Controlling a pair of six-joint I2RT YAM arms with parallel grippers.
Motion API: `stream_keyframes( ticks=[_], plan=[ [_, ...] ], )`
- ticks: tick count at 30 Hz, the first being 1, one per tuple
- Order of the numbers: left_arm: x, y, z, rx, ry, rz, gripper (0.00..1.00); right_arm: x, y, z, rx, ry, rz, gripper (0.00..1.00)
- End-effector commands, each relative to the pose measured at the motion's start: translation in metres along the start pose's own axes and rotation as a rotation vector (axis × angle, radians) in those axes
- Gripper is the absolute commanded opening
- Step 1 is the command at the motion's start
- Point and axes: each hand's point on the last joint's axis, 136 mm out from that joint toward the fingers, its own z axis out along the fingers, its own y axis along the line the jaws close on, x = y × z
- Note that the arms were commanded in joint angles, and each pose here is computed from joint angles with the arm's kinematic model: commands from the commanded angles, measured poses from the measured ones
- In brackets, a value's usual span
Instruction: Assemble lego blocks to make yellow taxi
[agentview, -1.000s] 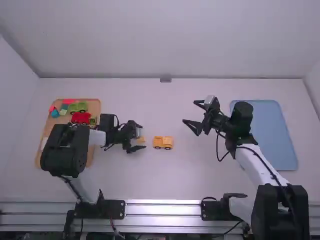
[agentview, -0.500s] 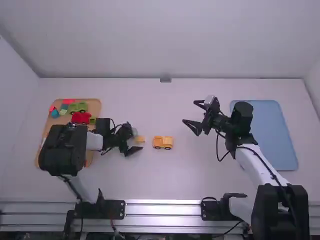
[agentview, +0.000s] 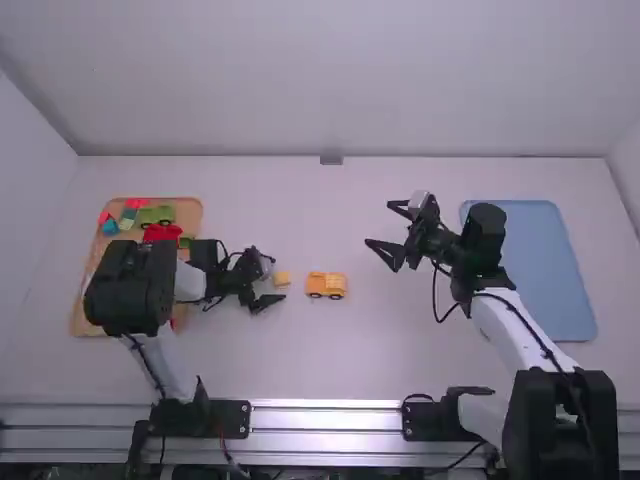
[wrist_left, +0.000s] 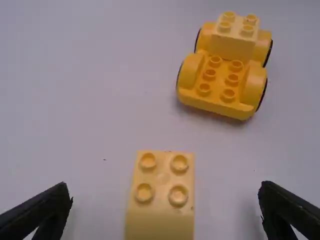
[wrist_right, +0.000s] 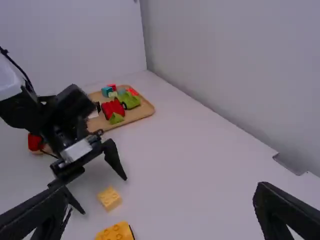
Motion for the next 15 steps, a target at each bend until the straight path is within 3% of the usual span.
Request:
stream_keyframes(
  ticks=[1, 2, 4, 5, 8, 10, 12, 15],
  plan=[
    [-0.0003, -0.0006, 0.0035, 0.027, -0.02, -0.009, 0.99, 0.0037, 0.0021, 0.0005, -0.009, 0.004, 0.012, 0.99],
    [0.0001, 0.0006, 0.0036, 0.029, -0.021, -0.007, 0.98, 0.0036, 0.0021, 0.0005, -0.009, 0.003, 0.011, 0.99],
    [0.0002, 0.0042, 0.0046, 0.028, -0.025, -0.02, 0.81, 0.0036, 0.0021, 0.0005, -0.009, 0.003, 0.011, 0.99],
    [0.0002, 0.0045, 0.0048, 0.028, -0.024, -0.019, 0.8, 0.0037, 0.002, 0.0005, -0.009, 0.003, 0.011, 0.99],
    [-0.0005, 0.0063, 0.007, 0.031, -0.024, -0.017, 0.63, 0.0035, 0.002, 0.0005, -0.009, 0.003, 0.011, 0.99],
    [-0.0003, 0.0062, 0.007, 0.03, -0.024, -0.018, 0.6, 0.0036, 0.0021, 0.0005, -0.009, 0.003, 0.011, 0.99],
    [0.0002, 0.0056, 0.0069, 0.03, -0.023, -0.009, 0.41, 0.0035, 0.0018, 0.0002, -0.008, 0.003, 0.011, 0.99],
    [0.0006, 0.0056, 0.0071, 0.03, -0.02, -0.013, 0.37, 0.0036, 0.0015, 0.0001, -0.007, 0.003, 0.01, 0.99]
  ],
)
